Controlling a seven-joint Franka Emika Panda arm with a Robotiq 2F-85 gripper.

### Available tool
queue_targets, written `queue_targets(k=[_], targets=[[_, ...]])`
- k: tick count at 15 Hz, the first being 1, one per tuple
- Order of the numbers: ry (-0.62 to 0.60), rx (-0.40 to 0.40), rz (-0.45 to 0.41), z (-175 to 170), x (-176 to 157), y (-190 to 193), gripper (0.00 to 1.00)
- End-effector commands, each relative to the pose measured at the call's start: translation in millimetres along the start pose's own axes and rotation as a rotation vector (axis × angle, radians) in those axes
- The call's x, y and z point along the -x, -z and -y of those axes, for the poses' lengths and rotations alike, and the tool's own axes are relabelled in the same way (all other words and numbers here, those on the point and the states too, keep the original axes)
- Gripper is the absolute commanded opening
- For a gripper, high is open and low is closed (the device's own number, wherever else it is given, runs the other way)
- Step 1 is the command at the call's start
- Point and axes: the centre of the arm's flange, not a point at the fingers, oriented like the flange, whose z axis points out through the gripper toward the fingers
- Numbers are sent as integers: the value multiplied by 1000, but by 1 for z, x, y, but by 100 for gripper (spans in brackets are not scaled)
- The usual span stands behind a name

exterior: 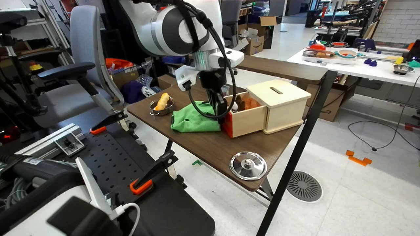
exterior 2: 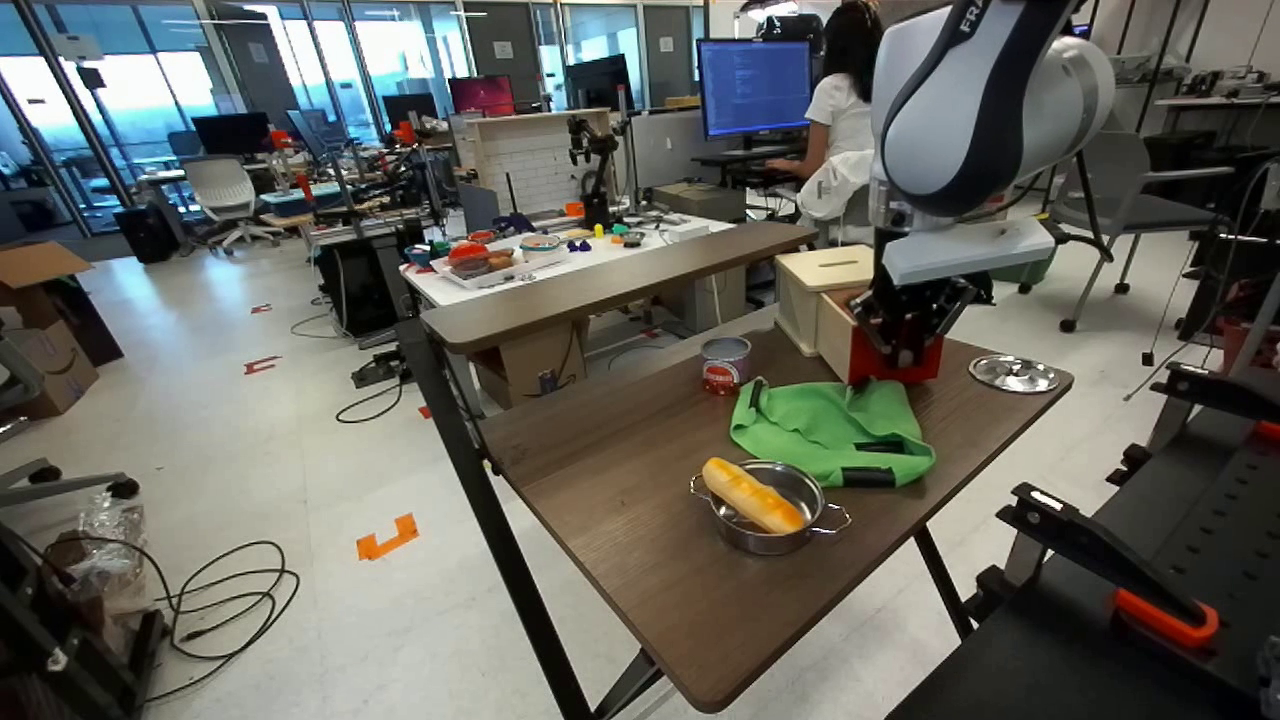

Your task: Open the drawer and then remove the brown thing from the pot and put it on the table

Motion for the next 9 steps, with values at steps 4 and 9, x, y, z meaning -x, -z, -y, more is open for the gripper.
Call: queue_targets(k=[4, 9], targets=[[-4, 12, 31, 2, 19, 19, 60], [-44, 11, 2, -10, 4, 39, 96]])
